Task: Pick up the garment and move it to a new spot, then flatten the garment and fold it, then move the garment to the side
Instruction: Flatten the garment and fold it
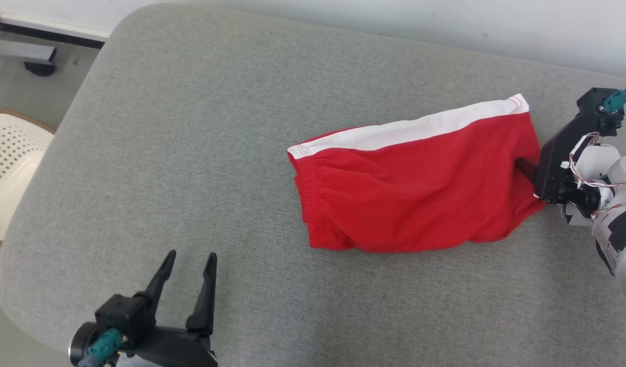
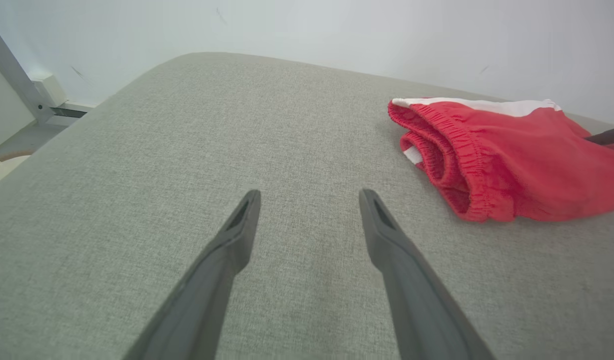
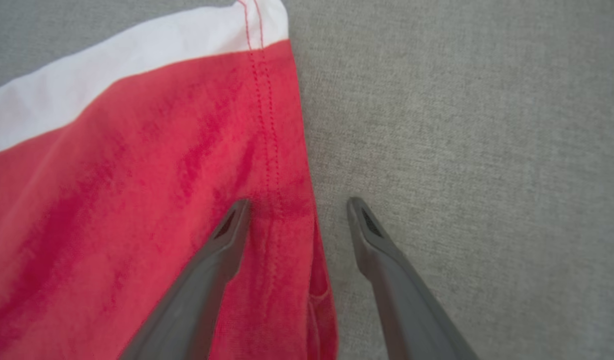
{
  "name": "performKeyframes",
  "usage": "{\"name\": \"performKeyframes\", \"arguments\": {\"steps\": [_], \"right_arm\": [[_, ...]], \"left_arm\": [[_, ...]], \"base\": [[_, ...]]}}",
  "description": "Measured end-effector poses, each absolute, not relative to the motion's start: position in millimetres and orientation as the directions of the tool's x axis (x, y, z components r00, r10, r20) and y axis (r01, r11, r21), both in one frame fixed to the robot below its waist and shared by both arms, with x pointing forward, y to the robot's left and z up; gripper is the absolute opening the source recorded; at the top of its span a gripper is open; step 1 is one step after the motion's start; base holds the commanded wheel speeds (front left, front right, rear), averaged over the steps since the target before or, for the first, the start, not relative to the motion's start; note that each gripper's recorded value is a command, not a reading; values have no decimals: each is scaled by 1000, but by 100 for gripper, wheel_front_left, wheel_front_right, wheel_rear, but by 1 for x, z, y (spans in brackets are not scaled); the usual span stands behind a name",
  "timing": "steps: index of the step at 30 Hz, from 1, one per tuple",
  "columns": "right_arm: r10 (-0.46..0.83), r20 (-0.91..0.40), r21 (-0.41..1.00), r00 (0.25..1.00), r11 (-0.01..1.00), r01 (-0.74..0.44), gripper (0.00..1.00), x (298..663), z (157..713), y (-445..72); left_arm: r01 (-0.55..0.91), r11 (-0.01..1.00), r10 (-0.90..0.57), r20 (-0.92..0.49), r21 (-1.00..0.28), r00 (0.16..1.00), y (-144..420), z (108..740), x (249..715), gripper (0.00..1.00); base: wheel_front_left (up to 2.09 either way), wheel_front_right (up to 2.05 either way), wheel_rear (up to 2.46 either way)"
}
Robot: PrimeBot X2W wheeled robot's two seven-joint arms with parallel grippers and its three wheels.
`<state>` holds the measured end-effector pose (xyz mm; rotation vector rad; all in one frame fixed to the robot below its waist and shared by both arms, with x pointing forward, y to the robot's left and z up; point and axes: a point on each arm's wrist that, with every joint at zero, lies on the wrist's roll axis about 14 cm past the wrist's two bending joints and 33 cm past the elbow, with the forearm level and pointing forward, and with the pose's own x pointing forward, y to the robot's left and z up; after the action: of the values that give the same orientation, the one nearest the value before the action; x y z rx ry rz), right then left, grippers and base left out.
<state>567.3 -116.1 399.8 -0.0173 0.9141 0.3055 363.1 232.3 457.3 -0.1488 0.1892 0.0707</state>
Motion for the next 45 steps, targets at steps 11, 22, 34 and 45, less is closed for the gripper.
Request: {"name": "performKeyframes", "arguments": {"steps": [11, 22, 34, 45], "right_arm": [[266, -810, 117, 523, 947, -301, 31, 564, 386, -93], [229, -777, 58, 587, 953, -296, 0, 560, 397, -112], [120, -672, -38, 731, 980, -197, 0, 538, 427, -181], [-24, -576, -169, 817, 981, -90, 0, 523, 470, -255]], "left_arm": [[-115, 977, 77, -209, -177, 975, 230, 450, 354, 100], [-109, 973, 63, -219, -204, 974, 222, 447, 344, 100], [-38, 970, -9, -191, -241, 982, 201, 458, 339, 100], [34, 963, -73, -140, -266, 987, 179, 475, 341, 100]], "base": [[0, 0, 0], [0, 0, 0], [0, 0, 0], [0, 0, 0]]}}
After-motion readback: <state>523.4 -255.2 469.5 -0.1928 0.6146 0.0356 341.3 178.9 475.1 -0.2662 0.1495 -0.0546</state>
